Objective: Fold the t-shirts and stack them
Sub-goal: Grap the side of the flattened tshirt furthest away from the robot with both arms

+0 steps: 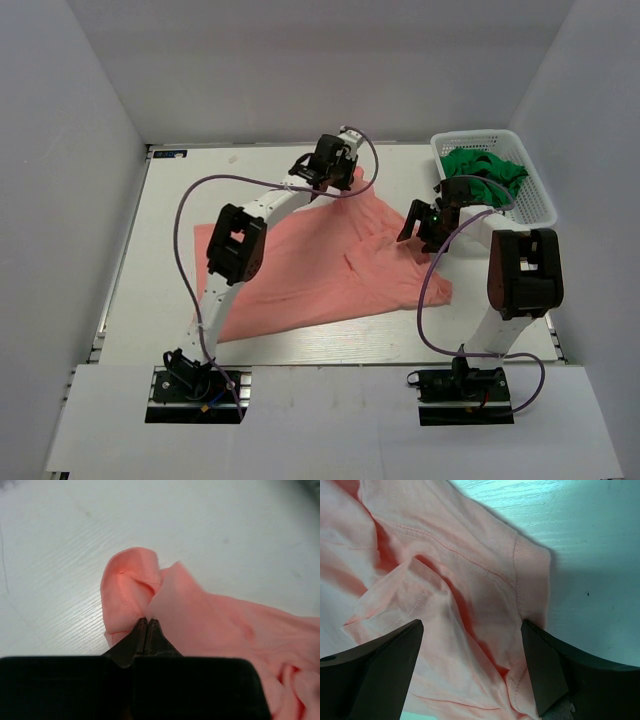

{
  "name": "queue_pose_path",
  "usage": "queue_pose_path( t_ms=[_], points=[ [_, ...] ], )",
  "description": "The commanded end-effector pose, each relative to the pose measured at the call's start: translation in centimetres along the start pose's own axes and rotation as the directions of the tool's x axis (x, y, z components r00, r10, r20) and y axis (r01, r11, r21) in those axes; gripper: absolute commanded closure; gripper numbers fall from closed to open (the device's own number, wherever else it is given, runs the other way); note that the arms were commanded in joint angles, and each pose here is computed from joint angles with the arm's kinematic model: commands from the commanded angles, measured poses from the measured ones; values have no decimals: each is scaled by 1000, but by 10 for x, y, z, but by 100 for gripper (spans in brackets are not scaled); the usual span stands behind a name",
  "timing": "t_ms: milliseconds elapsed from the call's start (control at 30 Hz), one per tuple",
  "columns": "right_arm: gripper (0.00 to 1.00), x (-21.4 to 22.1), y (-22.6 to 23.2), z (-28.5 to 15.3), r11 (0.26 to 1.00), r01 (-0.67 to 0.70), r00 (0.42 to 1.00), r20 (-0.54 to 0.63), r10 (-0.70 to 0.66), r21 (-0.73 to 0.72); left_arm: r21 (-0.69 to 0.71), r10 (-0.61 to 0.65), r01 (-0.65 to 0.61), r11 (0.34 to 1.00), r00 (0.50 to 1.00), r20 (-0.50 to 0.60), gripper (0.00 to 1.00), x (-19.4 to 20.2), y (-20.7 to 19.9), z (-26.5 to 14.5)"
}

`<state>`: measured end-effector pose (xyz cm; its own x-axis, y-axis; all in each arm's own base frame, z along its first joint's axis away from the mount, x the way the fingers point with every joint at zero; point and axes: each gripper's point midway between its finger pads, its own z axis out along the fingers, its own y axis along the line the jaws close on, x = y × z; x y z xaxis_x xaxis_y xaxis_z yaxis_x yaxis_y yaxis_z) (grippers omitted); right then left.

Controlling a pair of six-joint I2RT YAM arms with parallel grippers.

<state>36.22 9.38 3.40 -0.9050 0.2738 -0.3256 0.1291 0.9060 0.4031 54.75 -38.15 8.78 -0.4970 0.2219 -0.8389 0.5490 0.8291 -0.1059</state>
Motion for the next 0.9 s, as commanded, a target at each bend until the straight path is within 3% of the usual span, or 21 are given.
queue_pose_path(
  t_ms=[0,67,100,200,267,300,367,400,433,633,867],
  points=[
    [15,5,-11,3,998,-36,999,-14,37,45,196,91,-161,967,941,327,100,-103,-48,-82],
    [15,6,-13,4,998,-44,999,-17,44,52,145,93,-177,973,883,460,100,-136,-45,-121],
    [15,6,-13,5,998,-44,999,-19,45,48,118,91,-155,981,900,427,100,-116,-33,-117],
    [15,7,-13,7,998,-47,998,-28,49,46,50,77,-105,993,919,387,100,-104,-8,-118],
    [15,7,-12,7,998,-47,998,-31,48,45,-3,57,-58,998,958,281,100,-70,12,-93],
    [15,8,-13,7,998,-48,998,-34,49,46,-12,42,-40,999,967,249,89,-61,20,-84],
    [15,6,-12,6,998,-44,999,-28,46,45,-49,-4,14,999,982,187,48,-55,35,-71],
    [15,6,-12,6,998,-43,999,-28,44,47,-71,-20,33,997,986,167,1,-51,46,-65],
    [15,4,-12,5,998,-40,999,-21,41,49,-116,-37,52,992,992,124,0,-33,56,-48],
    [15,-13,-1,-10,999,-3,999,32,2,38,-239,-123,161,958,978,168,0,-57,95,-46],
    [10,-49,35,-31,987,161,978,138,-159,-1,-334,-143,195,922,974,174,0,-63,109,-96]
  ],
)
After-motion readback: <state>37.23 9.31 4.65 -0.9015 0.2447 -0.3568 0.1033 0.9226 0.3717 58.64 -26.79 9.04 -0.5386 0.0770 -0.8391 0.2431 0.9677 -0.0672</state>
